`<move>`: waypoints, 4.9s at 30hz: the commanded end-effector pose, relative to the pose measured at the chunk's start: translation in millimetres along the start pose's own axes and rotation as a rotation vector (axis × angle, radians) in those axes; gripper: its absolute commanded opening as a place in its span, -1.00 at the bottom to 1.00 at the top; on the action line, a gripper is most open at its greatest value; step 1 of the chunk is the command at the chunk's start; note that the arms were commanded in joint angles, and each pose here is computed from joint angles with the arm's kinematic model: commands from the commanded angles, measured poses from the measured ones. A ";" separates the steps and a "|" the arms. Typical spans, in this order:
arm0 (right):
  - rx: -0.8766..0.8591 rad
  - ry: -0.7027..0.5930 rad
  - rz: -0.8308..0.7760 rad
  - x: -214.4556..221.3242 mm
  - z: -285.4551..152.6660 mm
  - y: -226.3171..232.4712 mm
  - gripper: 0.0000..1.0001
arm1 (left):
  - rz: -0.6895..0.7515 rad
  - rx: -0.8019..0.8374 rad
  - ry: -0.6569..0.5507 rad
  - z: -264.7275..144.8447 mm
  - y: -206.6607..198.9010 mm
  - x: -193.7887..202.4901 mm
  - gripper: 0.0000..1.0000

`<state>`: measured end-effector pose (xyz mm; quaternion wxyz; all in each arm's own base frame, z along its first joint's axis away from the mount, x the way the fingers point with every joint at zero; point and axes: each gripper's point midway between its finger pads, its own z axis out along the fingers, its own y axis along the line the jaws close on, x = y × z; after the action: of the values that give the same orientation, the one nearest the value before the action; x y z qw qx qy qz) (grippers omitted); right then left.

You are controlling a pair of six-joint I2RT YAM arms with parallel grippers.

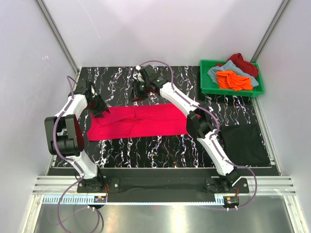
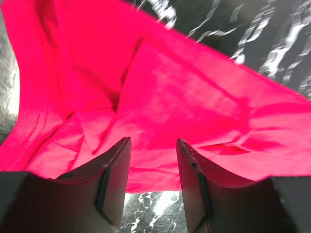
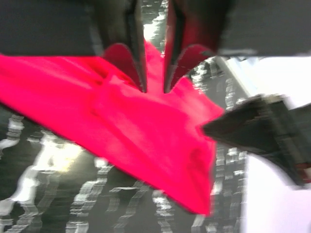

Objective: Fold and stack the t-shirts
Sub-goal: Fold the tshirt

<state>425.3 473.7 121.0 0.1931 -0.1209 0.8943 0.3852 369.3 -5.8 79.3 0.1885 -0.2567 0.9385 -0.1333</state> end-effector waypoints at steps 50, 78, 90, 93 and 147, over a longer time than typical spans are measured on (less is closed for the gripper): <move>0.500 0.036 -0.156 110.5 -233.8 -116.2 0.99 | -0.628 -0.250 0.012 11.8 11.5 43.3 0.40; 0.335 0.414 0.053 218.6 -141.0 -140.9 0.99 | 0.041 -0.153 -0.078 123.2 -69.1 -87.7 0.33; 0.135 0.476 0.087 251.1 -77.8 -46.0 0.99 | 0.196 0.218 -0.191 168.9 -174.7 -132.5 0.31; 0.070 0.466 0.095 249.1 -60.1 -25.3 0.99 | 0.212 0.346 -0.204 175.4 -198.5 -134.3 0.29; 0.223 0.068 0.340 204.9 -255.5 -104.1 1.00 | 0.290 0.505 -0.065 163.3 -298.3 -12.1 0.35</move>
<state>209.1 223.4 124.1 0.0900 -0.0089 0.9408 0.3268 587.3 -250.9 43.9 0.3136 -0.0881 0.8946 -0.3059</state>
